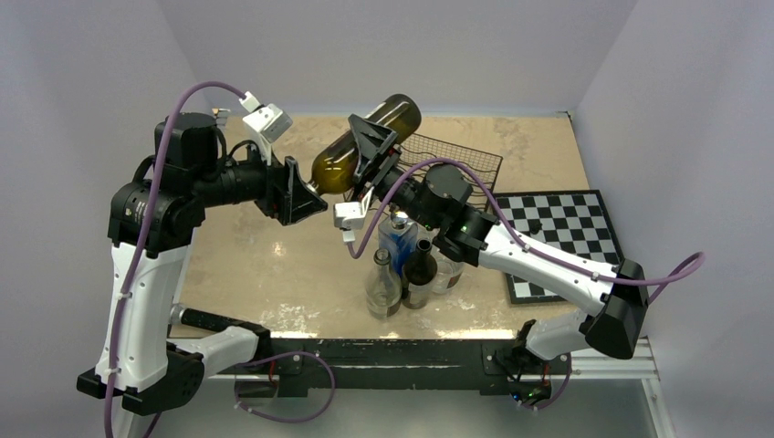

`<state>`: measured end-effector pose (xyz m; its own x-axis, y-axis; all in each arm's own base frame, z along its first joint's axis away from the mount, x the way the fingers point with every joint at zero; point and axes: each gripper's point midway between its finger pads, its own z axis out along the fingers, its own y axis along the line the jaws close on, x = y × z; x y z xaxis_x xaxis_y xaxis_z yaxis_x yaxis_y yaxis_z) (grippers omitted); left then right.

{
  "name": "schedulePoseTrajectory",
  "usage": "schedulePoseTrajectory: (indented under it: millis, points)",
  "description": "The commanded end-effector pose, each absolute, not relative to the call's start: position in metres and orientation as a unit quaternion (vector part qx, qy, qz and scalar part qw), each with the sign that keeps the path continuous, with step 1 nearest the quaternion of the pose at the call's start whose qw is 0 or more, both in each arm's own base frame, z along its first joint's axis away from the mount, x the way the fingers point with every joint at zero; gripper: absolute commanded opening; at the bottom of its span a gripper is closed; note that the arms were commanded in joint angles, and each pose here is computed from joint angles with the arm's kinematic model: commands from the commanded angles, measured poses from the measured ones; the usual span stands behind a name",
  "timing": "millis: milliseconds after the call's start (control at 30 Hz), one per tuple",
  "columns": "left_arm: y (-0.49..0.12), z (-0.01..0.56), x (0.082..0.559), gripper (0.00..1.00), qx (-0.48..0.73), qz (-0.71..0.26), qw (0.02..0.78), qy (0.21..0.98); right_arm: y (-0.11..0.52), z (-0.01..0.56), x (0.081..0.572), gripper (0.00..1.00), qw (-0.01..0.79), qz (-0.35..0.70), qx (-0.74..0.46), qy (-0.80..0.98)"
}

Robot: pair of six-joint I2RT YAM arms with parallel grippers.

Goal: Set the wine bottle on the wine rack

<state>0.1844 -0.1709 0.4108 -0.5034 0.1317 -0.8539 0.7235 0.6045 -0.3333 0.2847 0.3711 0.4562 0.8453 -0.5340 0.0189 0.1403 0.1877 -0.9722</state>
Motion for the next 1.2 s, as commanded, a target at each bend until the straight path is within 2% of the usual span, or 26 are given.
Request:
schedulePoseTrajectory:
  millis: [0, 133, 300, 500, 700, 933, 1167]
  points:
    - [-0.169, 0.41, 0.195, 0.79, 0.277, -0.332, 0.432, 0.792, 0.36, 0.522, 0.256, 0.0, 0.808, -0.235, -0.527, 0.118]
    - [-0.165, 0.415, 0.194, 0.85, 0.28, -0.322, 0.443, 0.788, 0.363, 0.518, 0.257, 0.0, 0.801, -0.24, -0.536, 0.116]
    - [-0.164, 0.411, 0.193, 0.83, 0.279, -0.32, 0.439, 0.792, 0.366, 0.516, 0.259, 0.0, 0.799, -0.244, -0.538, 0.117]
    - [-0.162, 0.401, 0.194, 0.64, 0.274, -0.312, 0.427, 0.803, 0.367, 0.521, 0.258, 0.0, 0.804, -0.243, -0.529, 0.122]
    - [-0.159, 0.392, 0.19, 0.59, 0.276, -0.303, 0.426, 0.806, 0.362, 0.526, 0.266, 0.0, 0.803, -0.243, -0.522, 0.151]
    - [-0.159, 0.376, 0.197, 0.44, 0.287, -0.287, 0.413, 0.816, 0.357, 0.529, 0.268, 0.0, 0.806, -0.227, -0.518, 0.174]
    - [-0.16, 0.369, 0.198, 0.09, 0.296, -0.279, 0.406, 0.818, 0.349, 0.536, 0.27, 0.0, 0.81, -0.211, -0.507, 0.203]
